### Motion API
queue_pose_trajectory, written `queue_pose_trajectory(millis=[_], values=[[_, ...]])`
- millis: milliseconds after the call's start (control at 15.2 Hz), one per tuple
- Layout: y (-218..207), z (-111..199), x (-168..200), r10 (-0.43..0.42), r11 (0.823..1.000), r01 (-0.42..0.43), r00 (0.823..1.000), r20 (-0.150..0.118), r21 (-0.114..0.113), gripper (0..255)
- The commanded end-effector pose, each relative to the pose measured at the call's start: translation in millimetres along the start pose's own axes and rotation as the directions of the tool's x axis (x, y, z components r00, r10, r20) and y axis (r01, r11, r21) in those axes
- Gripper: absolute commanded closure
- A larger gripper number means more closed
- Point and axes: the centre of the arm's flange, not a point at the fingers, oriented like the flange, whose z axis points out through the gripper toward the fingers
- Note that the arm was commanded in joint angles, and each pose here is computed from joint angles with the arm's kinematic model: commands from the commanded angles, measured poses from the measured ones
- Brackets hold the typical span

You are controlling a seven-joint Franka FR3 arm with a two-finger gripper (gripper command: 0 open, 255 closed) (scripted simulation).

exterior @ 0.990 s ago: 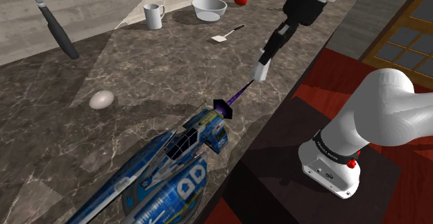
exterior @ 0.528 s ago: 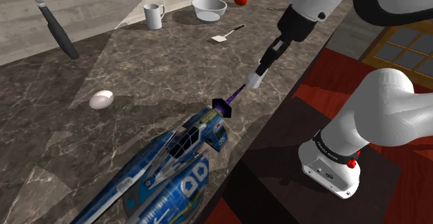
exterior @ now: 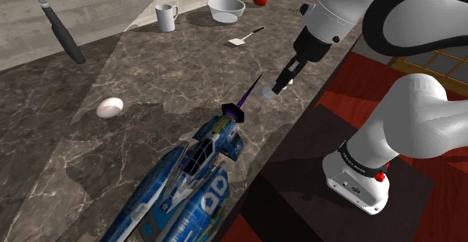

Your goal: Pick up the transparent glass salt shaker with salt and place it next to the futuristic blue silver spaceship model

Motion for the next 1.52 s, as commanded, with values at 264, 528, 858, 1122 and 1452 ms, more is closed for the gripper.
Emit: queue_pose_trajectory(millis=[264,528,858,1122,1452], values=[[4.2,30.9,-8.1,0.0,1.0,0.0,1.0,0.0,0.0,255],[6.8,51.2,-13.2,0.0,1.0,0.0,1.0,0.0,0.0,255],[7.0,53.1,-13.7,0.0,1.0,0.0,1.0,0.0,0.0,255],[7.0,53.1,-13.7,0.0,1.0,0.0,1.0,0.0,0.0,0],[7.0,53.1,-13.7,0.0,1.0,0.0,1.0,0.0,0.0,0]])
